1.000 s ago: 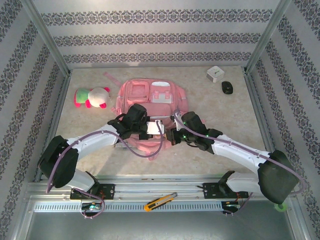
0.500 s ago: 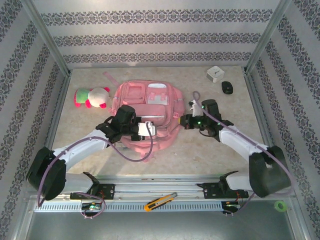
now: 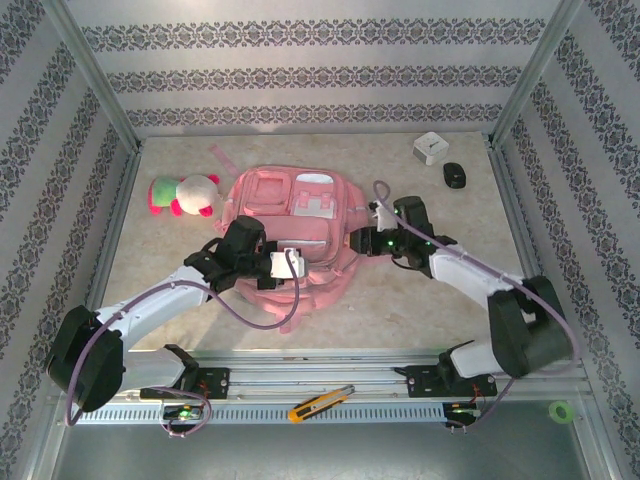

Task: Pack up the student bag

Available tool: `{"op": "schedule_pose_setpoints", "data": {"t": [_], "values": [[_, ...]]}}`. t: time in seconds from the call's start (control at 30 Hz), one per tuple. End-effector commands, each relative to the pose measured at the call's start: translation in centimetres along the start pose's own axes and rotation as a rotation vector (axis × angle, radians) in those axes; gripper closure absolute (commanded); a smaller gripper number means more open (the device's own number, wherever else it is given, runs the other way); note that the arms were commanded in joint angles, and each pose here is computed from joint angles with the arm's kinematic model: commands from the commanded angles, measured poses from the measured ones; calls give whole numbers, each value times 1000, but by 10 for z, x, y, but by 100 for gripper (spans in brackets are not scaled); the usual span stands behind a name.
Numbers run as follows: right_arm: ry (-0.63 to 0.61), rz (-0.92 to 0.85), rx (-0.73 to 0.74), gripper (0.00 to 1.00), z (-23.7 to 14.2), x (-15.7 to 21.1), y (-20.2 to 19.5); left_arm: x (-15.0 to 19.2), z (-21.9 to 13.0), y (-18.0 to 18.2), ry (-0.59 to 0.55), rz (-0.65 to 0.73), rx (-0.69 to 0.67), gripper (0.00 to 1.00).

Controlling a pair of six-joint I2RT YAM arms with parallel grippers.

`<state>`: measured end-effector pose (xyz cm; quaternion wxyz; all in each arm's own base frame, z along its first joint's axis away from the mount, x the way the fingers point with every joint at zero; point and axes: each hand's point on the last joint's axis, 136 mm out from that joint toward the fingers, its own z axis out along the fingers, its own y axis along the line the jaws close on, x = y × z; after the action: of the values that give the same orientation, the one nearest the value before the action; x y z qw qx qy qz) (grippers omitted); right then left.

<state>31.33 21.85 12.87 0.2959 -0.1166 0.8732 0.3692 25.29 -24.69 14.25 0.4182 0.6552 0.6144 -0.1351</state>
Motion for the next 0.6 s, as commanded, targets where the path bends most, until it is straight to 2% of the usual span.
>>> {"op": "schedule_pose_setpoints", "data": {"t": [0.0,0.03,0.1,0.17,0.27,0.33,0.43,0.57], "values": [[-22,-113,-29,61,-11,7,31,-24,-11,13,-102,-75,-49,51],[-23,-136,-33,60,-13,12,38,-29,-13,13,-124,-106,-45,44],[-20,-177,-57,56,-17,19,47,-37,-16,15,-148,-161,-39,35],[-14,-236,-77,50,-21,26,53,-36,-15,23,-128,-171,-78,24],[-13,-338,-69,47,-28,33,54,-31,-14,44,-92,-163,-176,22],[-16,-395,-54,47,-32,36,52,-30,-12,50,-68,-123,-193,21],[-10,-478,-56,48,-37,42,53,-21,-2,46,0,-54,-127,21],[0,-546,-41,48,-41,47,50,-16,5,34,32,10,-32,19]]}}
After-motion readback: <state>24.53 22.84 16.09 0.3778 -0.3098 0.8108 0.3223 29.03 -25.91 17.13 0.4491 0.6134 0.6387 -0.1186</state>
